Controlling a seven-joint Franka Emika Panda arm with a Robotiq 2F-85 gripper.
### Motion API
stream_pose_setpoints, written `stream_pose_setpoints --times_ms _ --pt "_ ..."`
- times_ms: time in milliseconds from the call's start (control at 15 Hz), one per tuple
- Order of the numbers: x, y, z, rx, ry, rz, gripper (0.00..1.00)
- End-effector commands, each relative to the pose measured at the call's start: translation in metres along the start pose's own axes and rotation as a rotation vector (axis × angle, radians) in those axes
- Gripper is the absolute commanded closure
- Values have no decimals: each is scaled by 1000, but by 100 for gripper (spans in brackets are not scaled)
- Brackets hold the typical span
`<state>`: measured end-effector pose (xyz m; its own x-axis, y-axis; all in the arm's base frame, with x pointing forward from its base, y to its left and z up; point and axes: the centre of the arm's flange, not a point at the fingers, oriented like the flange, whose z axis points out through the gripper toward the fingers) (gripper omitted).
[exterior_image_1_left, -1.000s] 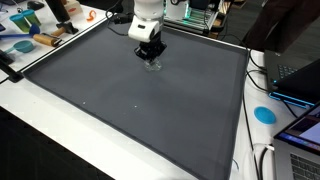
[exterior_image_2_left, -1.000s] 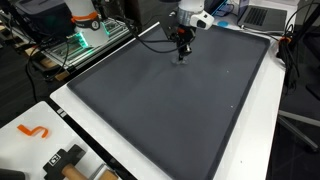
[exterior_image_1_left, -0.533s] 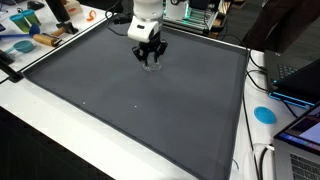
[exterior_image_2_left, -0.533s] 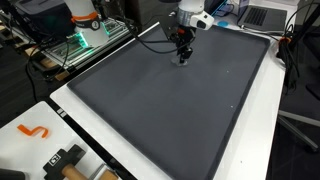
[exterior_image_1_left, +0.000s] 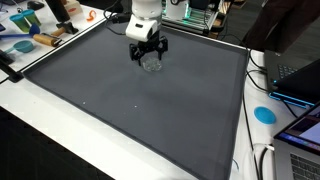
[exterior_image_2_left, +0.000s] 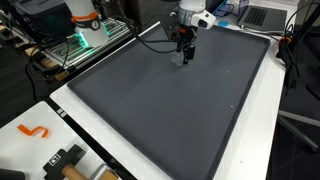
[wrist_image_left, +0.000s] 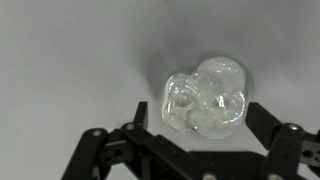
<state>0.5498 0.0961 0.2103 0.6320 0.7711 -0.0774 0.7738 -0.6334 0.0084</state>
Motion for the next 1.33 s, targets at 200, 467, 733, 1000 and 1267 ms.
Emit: stream_pose_setpoints --times_ms 200,467,733,1000,1267 --pt "0 4 -22 25 -38 44 0" --pt "10 4 -52 29 -70 47 0" --pt "28 -1 -89 37 -91 96 0" --pt "55 -12 -120 39 -107 205 0" --pt "80 -30 -137 0 -117 288 0"
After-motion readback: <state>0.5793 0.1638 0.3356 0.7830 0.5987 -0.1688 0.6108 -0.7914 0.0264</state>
